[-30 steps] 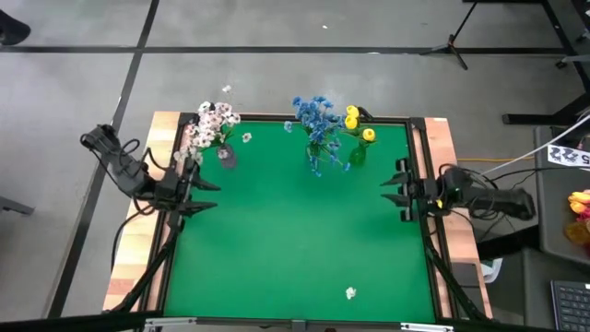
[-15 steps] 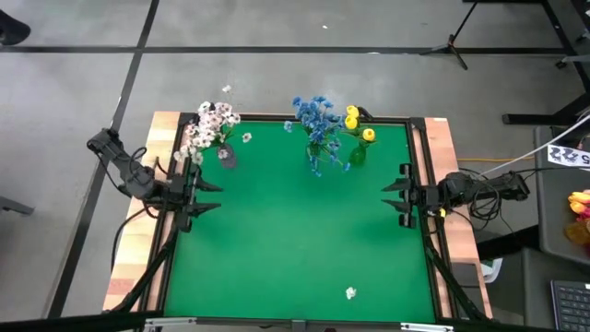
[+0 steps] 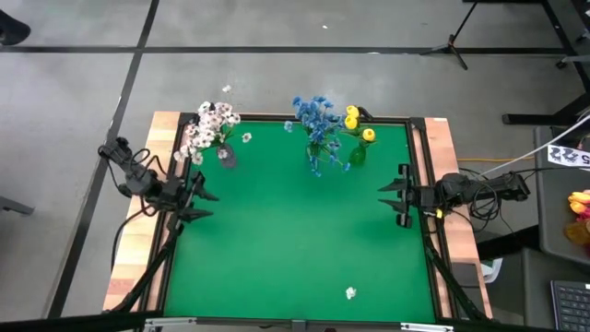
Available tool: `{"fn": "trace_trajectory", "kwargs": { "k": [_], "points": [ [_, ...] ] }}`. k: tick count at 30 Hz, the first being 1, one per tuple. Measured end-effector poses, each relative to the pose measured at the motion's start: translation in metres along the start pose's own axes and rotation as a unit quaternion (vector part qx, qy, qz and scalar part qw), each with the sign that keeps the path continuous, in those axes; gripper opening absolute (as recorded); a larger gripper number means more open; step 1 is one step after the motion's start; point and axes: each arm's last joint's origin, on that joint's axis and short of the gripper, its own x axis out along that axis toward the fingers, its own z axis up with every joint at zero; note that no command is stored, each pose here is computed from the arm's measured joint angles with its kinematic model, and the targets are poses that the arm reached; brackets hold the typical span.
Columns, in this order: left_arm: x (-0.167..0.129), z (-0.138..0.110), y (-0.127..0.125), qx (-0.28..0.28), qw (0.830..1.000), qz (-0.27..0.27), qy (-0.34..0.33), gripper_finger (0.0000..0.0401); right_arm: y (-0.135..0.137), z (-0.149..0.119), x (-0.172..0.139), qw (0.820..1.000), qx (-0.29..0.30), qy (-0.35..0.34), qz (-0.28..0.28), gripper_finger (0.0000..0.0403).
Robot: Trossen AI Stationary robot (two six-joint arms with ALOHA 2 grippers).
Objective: Sort flowers into vase by color
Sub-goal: Return to Home Position
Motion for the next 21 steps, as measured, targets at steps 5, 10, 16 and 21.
{"fn": "trace_trajectory", "kwargs": {
  "k": [5, 10, 16, 21],
  "points": [
    [0.0, -0.002, -0.003, 0.005, 0.998, -0.062, 0.013, 0.0195, 0.0, -0.006, 0.0, 0.998, -0.003, 0.045, -0.032, 0.0127],
    [0.0, -0.003, -0.005, 0.011, 0.996, -0.085, 0.02, 0.0195, 0.0, -0.017, -0.002, 0.988, 0.001, 0.128, -0.082, 0.0127],
    [-0.001, -0.013, -0.003, 0.031, 0.994, -0.078, 0.067, 0.0195, 0.002, -0.022, -0.003, 0.984, -0.001, 0.16, -0.08, 0.0127],
    [-0.003, -0.023, -0.001, 0.018, 0.99, -0.068, 0.121, 0.0195, 0.003, -0.021, -0.003, 0.987, -0.002, 0.15, -0.057, 0.0127]
  ]
}}
